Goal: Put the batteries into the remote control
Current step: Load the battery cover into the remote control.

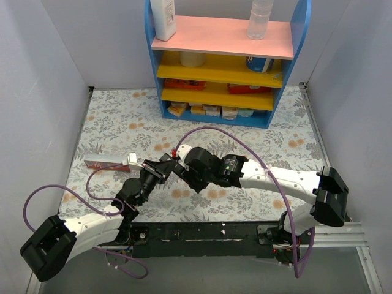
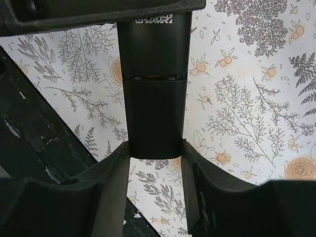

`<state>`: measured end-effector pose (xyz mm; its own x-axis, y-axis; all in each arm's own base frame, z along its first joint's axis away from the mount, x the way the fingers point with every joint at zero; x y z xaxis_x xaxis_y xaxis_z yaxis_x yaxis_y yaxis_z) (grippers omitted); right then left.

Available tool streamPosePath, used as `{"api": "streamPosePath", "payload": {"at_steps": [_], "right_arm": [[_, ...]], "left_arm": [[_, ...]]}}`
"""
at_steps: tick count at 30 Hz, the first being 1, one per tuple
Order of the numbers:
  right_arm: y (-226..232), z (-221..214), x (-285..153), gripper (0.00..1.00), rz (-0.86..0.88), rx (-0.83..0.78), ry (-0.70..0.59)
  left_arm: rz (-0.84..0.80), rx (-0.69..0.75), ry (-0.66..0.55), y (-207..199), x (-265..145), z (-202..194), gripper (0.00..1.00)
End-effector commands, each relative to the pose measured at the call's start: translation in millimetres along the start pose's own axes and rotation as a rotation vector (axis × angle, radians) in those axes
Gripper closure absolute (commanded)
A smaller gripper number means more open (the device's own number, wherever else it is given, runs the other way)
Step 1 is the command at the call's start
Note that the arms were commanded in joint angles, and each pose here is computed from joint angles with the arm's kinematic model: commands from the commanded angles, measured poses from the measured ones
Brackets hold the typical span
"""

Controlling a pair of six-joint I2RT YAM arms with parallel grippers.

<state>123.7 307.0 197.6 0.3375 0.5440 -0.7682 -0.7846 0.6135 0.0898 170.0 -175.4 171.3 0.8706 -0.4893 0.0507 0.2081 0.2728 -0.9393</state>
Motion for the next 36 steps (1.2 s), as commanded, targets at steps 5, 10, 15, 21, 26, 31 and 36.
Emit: {"api": "streamPosePath", "payload": {"at_steps": [5,10,15,21,26,31,36], "right_arm": [[1.6,37.8,-0.3,0.58,0.003,0.008,-0.121],[0.2,49.2,0.2,0.58,0.002,0.016,-0.155],[-3.3,60.0,0.2,0.58,-0.003,0.026,-0.205],[-7.4,69.2,-0.7,0.58,-0.002,0.014,-0.29],[-11.4,79.6,-4.4,0.58,0.021,0.012,-0.388],[-16.4,81.6,-5.0,0.57,0.062,-0.034,-0.436],[-17.3,86.4,-4.1,0.57,0.077,-0.069,-0.471]], "left_arm": [[-0.082,-0.1,0.09,2.6,-21.2,-12.5,1.0],[-0.102,-0.09,0.12,-2.4,-20.6,-18.9,1.0],[-0.116,-0.086,0.148,-6.9,-19.5,-26.3,1.0],[-0.139,-0.091,0.184,-13.4,-18.8,-35.8,1.0],[-0.164,-0.087,0.22,-22.0,-16.7,-45.3,1.0],[-0.195,-0.082,0.265,-29.7,-16.2,-55.6,1.0],[-0.22,-0.083,0.298,-36.2,-14.6,-63.9,1.0]]}}
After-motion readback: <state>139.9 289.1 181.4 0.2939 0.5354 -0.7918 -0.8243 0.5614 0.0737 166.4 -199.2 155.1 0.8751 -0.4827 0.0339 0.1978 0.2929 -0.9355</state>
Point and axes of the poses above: each gripper's point midway between its finger pads, its own x axis out along the fingers, its own y axis along the line the jaws close on, z = x × y, the point moved 7 cm from there along -x, back along the fingers, and after that the axes turned 6 degrees about x, right-handed, at the moved point
